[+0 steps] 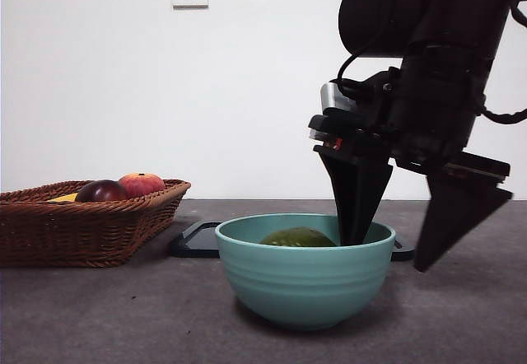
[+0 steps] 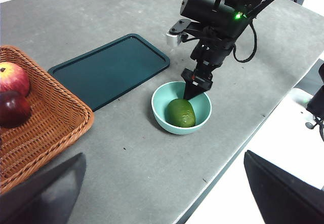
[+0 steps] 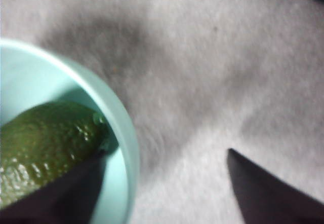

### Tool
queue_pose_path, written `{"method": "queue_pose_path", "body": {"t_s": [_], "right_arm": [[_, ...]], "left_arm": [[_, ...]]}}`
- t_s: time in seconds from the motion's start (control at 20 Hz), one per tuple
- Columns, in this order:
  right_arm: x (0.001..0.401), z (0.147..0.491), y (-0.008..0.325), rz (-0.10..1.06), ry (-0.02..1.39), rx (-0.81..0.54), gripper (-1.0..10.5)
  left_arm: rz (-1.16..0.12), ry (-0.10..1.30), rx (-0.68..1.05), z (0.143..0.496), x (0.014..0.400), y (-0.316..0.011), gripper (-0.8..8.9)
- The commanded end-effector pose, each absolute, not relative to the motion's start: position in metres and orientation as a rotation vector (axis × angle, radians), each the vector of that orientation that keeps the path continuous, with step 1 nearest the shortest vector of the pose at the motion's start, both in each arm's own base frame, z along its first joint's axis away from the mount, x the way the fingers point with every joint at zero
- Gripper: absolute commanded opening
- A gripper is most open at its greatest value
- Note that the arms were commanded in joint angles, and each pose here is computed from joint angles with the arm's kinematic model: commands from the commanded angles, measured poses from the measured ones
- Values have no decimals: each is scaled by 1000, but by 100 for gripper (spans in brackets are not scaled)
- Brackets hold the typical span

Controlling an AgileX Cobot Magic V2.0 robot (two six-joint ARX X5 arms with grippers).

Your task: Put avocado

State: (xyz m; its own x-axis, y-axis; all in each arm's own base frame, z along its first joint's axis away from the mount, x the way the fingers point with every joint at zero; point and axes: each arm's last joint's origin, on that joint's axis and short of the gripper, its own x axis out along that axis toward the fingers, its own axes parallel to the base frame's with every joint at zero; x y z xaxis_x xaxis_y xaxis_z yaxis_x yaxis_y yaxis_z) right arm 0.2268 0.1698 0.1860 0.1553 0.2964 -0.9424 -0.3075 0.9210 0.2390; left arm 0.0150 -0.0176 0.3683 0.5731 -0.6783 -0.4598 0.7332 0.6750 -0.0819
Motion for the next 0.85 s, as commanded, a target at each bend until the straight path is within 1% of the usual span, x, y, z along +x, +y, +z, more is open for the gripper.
{"method": "queue_pose_path", "body": {"t_s": [0.05,0.1,0.15,0.35,0.5,0.65,0.85], "right_arm": [[231,188,176,451,1322,14,119],[231,188,176,451,1321,15,46],[231,188,176,452,1321,14,8],[232,191,178,461,1314,39,8],[242,211,182,472,1268,59,8],[263,237,180,453,1241,93,8],[313,258,178,415,1228,95,8]], "left_arm": [[-833,466,126,371,15,-17,499],[-822,464,128,371,15,-17,499],[-816,462,130,371,15,-17,499],[-814,458,129,371,16,-17,499],[-819,431,123,374,16,-18,499],[-794,391,121,377,18,-19,499],[-767,359,123,379,19,-19,499]]}}
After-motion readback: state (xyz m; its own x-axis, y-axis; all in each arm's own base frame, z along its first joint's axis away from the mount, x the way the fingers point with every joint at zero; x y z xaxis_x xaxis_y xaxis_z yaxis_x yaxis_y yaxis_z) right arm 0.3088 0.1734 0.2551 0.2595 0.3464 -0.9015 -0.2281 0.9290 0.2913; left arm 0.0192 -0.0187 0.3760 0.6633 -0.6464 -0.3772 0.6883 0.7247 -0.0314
